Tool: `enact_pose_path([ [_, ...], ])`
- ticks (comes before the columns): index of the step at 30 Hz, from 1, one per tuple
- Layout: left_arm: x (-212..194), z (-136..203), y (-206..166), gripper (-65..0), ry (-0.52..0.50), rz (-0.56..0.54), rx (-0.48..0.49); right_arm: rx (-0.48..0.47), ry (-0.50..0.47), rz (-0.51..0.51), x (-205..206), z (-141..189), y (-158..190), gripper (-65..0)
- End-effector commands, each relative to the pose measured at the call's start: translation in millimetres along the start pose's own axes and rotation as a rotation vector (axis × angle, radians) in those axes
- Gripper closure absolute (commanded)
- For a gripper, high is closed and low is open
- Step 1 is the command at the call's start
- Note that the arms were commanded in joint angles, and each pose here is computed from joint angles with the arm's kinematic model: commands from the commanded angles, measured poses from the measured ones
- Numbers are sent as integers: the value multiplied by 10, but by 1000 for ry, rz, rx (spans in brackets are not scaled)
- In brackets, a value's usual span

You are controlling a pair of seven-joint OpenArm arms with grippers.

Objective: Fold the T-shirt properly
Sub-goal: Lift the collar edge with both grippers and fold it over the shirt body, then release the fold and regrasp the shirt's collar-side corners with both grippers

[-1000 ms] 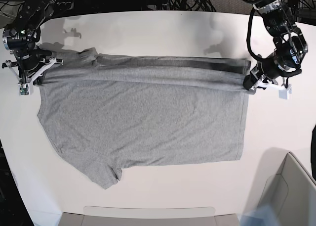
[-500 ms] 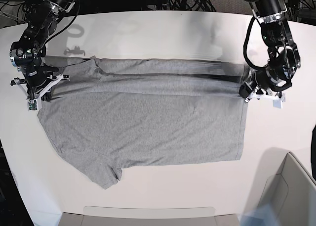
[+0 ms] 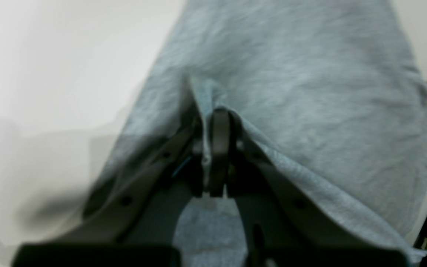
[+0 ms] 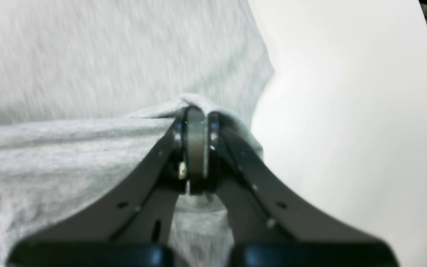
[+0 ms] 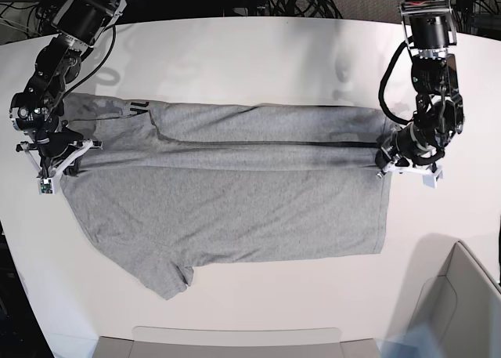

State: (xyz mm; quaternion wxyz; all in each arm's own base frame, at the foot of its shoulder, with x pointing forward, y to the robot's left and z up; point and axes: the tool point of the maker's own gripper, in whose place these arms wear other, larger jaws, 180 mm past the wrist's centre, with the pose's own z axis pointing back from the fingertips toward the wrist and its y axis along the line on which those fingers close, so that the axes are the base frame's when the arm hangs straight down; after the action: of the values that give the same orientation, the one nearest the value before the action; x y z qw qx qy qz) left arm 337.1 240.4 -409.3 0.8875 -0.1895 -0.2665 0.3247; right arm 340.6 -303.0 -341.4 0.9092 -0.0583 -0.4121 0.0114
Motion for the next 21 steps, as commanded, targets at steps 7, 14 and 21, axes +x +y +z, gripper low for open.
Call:
enact_pose_path([
  [7,363,-82,-241,0,-59,-52,-17,24,-27,-17,127,-186,-10,0],
  [14,400,-193,-122,0,-103,-87,33,5,-70,-53,199,-315,58,0],
  [21,456,-189,-136,0,-137,-91,31,5,-71,-58,198,-321,70,0],
])
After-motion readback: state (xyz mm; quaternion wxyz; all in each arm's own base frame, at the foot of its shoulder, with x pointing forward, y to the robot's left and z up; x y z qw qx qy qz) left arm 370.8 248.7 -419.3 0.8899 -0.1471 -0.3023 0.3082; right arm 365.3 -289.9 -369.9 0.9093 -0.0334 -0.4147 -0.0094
